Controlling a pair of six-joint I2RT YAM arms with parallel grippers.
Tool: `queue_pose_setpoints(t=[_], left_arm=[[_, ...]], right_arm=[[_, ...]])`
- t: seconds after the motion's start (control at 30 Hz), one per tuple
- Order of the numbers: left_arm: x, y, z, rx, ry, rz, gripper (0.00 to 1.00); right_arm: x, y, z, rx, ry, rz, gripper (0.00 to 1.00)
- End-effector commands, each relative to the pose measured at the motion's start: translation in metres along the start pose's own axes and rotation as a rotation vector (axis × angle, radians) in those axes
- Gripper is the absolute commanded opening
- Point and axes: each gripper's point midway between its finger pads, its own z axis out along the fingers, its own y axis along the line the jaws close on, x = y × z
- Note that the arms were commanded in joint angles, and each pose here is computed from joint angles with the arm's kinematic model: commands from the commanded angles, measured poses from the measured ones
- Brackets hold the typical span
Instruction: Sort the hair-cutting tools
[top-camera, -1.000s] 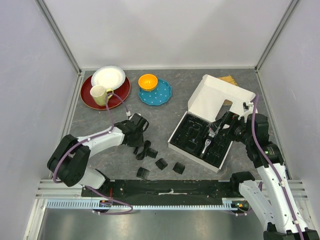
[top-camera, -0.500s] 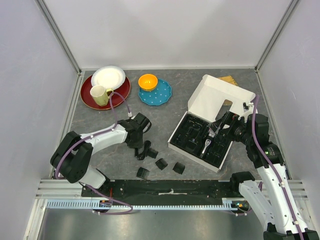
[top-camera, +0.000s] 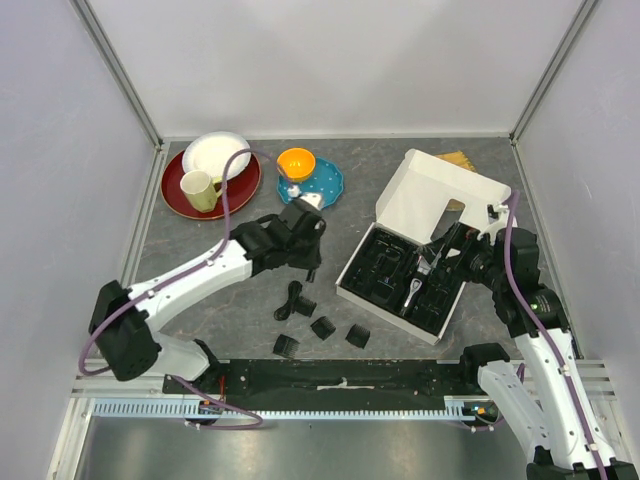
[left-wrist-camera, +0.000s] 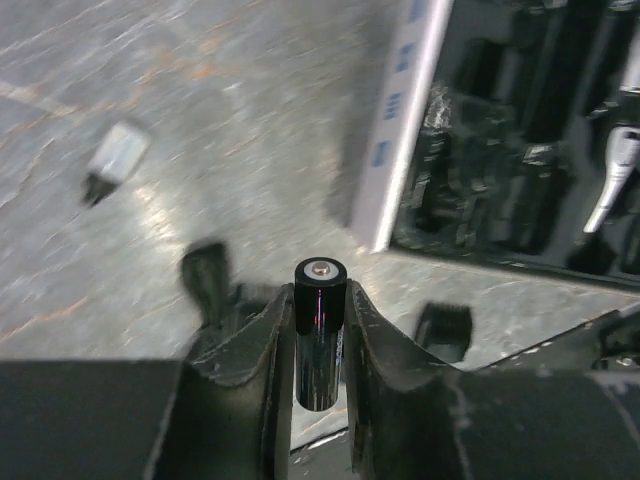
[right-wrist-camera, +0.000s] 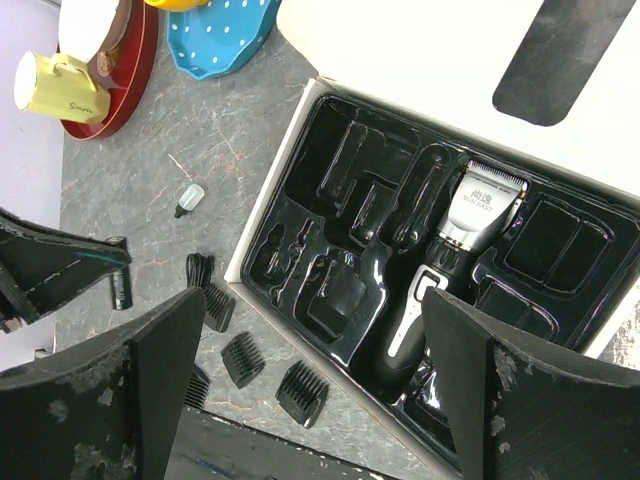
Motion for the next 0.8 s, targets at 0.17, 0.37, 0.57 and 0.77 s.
queue_pose_setpoints(t=[0.17, 0.37, 0.57, 0.77], left_arm=[[-0.048, -0.142, 0.046, 0.330, -0.158, 0.178, 0.02], [-0.079, -0.203, 0.070, 0.460, -0.278, 0.225, 0.02], [-0.084, -0.235, 0.095, 0.547, -0.347, 0.256, 0.02], [-0.081, -0.249, 0.117, 0.563, -0.367, 0.319, 0.02]], right_arm=[[-0.053, 0.040, -0.040, -0.069, -0.175, -0.047, 0.97], [-0.075, 0.046, -0.065, -0.022, -0.238, -0.081, 0.97], [-0.085, 0.034, -0.086, 0.072, -0.305, -0.089, 0.97], [-0.086, 0.031, -0.096, 0.103, -0.316, -0.096, 0.98]])
